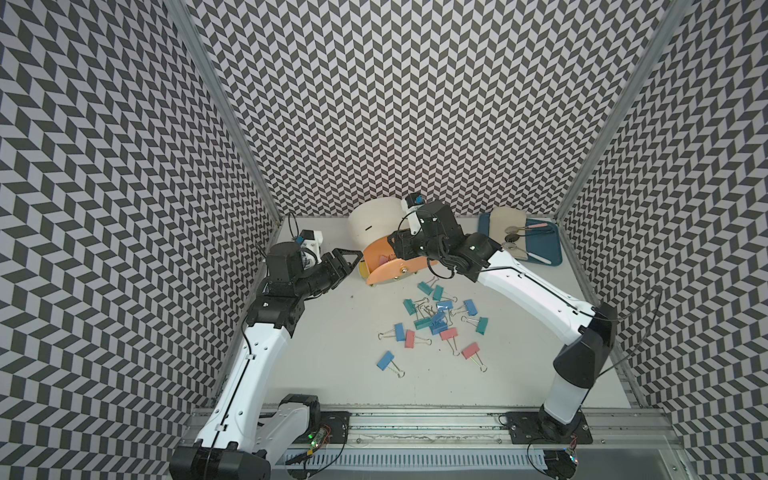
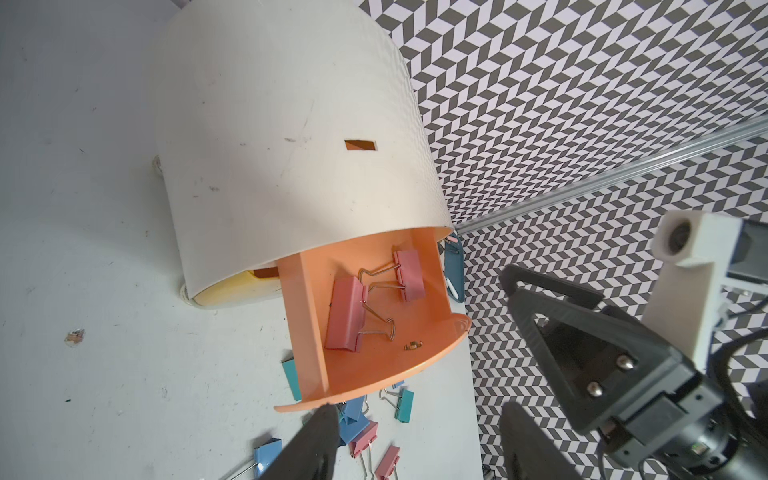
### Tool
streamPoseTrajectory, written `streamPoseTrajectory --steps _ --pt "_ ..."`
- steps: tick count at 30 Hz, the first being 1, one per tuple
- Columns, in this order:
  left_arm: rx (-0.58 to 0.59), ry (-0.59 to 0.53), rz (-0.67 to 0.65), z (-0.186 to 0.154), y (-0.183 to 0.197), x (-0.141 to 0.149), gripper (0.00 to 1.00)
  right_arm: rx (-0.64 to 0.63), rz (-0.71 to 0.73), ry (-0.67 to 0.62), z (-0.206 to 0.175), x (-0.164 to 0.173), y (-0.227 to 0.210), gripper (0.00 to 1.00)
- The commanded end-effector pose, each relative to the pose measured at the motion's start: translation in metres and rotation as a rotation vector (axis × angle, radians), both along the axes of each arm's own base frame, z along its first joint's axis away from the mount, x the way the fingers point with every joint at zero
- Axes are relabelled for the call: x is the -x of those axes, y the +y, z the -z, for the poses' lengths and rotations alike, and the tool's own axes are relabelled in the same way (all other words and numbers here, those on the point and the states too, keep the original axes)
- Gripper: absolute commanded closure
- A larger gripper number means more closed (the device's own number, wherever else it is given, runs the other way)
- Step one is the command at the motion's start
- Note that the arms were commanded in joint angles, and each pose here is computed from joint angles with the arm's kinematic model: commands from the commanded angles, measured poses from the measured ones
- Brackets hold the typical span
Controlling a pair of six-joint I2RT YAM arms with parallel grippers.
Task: Put the binder clips in the drawer according to color
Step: Place the binder clip in the drawer, then pick up the binder clip at the center of the board.
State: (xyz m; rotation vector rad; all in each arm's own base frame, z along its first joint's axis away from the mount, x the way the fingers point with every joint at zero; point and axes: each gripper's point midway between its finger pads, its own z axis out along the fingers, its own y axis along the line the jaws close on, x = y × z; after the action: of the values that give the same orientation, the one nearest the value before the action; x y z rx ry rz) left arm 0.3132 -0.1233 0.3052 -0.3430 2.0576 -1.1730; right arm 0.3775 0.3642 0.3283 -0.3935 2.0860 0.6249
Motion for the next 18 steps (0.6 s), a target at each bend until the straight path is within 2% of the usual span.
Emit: streamPoseTrajectory --steps 1,9,18 --pt "-0.022 -0.016 -0.008 0.003 0.004 0.008 0.35 -0.045 0.073 -0.087 -0.028 0.003 -0.027 0.42" --pt "-0.052 0.046 -0.035 0.044 0.011 0.027 0.35 -0.053 0.192 -0.038 0.013 0.026 -0.091 0.33" --pt "-0.042 0.132 -0.036 0.091 0.011 0.046 0.35 -0.012 0.220 0.149 0.094 0.053 -0.139 0.34"
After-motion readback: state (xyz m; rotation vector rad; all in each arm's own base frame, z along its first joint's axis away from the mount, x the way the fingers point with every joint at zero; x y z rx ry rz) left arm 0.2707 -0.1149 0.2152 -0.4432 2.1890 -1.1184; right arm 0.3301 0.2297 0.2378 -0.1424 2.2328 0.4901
